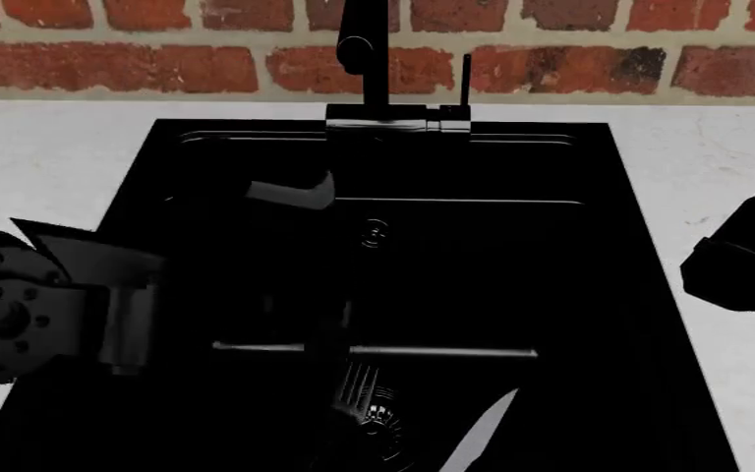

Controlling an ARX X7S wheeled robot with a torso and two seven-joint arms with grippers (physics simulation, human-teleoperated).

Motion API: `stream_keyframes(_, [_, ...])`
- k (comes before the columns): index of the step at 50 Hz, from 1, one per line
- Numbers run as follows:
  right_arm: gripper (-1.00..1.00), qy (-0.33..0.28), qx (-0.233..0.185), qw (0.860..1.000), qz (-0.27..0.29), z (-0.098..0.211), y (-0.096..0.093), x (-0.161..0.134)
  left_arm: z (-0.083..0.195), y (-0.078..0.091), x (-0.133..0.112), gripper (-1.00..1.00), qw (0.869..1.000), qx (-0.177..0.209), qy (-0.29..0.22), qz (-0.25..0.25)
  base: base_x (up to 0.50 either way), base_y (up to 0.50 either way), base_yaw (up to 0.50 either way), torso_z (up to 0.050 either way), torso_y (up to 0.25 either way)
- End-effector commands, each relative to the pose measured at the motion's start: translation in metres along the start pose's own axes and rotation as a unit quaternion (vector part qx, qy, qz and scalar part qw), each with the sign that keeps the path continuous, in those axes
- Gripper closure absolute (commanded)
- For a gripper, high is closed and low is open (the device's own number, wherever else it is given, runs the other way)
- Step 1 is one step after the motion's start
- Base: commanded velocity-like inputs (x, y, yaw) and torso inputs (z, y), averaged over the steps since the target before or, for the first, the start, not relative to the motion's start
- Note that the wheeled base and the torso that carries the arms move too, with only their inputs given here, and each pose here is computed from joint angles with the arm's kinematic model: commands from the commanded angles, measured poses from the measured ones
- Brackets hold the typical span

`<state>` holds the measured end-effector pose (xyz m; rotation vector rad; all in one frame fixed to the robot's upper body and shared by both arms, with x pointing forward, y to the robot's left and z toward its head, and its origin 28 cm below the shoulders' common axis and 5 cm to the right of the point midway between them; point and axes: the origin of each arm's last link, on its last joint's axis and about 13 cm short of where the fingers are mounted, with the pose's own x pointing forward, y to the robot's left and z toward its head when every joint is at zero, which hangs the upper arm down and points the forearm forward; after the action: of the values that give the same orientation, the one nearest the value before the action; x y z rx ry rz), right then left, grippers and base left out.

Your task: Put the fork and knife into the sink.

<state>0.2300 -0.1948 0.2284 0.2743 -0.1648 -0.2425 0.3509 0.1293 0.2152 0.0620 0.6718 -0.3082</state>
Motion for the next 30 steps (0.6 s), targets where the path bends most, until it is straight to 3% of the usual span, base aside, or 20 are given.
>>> stream_keyframes(1, [-1.00, -0.001, 0.001, 1.000, 0.001, -0.001, 0.000, -0.001, 0.033, 0.000, -0.046, -1.00, 0.997, 0.012, -0.082, -0.006, 0.00, 0.00, 0.00, 0.000, 0.000])
stream_keyframes(3, [-1.00, -0.001, 0.001, 1.000, 0.001, 0.001, 0.000, 0.000, 0.041, 0.003, -0.063, -1.00, 0.994, 0.001, -0.109, -0.007, 0.00, 0.00, 0.00, 0.000, 0.000])
stream_keyframes(8, [-1.00, -0.001, 0.002, 1.000, 0.002, 0.001, 0.001, 0.001, 0.047, 0.008, -0.097, -1.00, 0.985, 0.016, -0.174, 0.011, 0.00, 0.00, 0.00, 0.000, 0.000])
stream_keyframes(14, [-1.00, -0.001, 0.002, 1.000, 0.004, 0.000, 0.002, 0.002, 0.036, 0.012, -0.131, -1.00, 0.971, 0.027, -0.236, 0.024, 0.00, 0.00, 0.00, 0.000, 0.000])
stream_keyframes(30, [-1.00, 0.002, 0.006, 1.000, 0.006, -0.005, 0.001, 0.002, -0.027, 0.028, -0.146, -1.00, 0.957, 0.031, -0.285, 0.050, 0.00, 0.00, 0.00, 0.000, 0.000])
